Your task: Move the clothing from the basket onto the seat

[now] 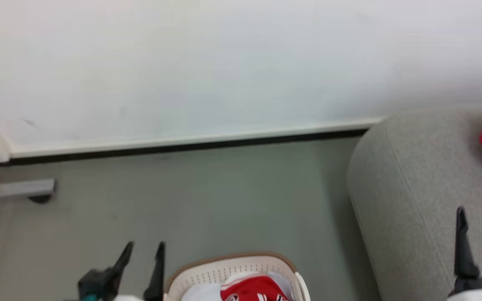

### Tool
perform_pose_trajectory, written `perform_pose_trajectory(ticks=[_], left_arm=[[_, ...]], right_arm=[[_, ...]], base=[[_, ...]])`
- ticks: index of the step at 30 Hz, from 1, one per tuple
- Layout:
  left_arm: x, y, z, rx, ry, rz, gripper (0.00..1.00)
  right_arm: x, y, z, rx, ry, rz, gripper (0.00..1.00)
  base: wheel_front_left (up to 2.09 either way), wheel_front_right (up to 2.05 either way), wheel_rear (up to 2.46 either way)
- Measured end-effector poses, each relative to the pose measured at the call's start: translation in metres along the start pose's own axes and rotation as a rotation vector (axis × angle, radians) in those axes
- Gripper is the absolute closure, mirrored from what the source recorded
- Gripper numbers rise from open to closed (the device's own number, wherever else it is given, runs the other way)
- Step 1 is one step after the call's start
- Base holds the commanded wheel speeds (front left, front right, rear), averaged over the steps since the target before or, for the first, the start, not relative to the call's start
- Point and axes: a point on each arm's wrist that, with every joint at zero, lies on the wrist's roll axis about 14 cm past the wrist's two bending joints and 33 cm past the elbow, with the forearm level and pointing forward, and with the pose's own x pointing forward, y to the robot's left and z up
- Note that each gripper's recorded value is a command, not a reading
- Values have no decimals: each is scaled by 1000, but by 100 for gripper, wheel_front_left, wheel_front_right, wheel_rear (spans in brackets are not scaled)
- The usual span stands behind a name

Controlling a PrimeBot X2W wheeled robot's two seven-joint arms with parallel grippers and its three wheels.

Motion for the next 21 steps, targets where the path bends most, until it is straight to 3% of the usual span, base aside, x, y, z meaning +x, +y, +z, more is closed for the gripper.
perform_pose_trajectory(ticks=[7,21], left_arm=[[-45,32,8,-17,-41,139,0],[-69,44,20,-49,-107,204,0]], right_arm=[[-36,22,-4,39,21,57,0],[-54,50,-16,72,62,136,0]], base=[[0,0,0],[0,0,0]])
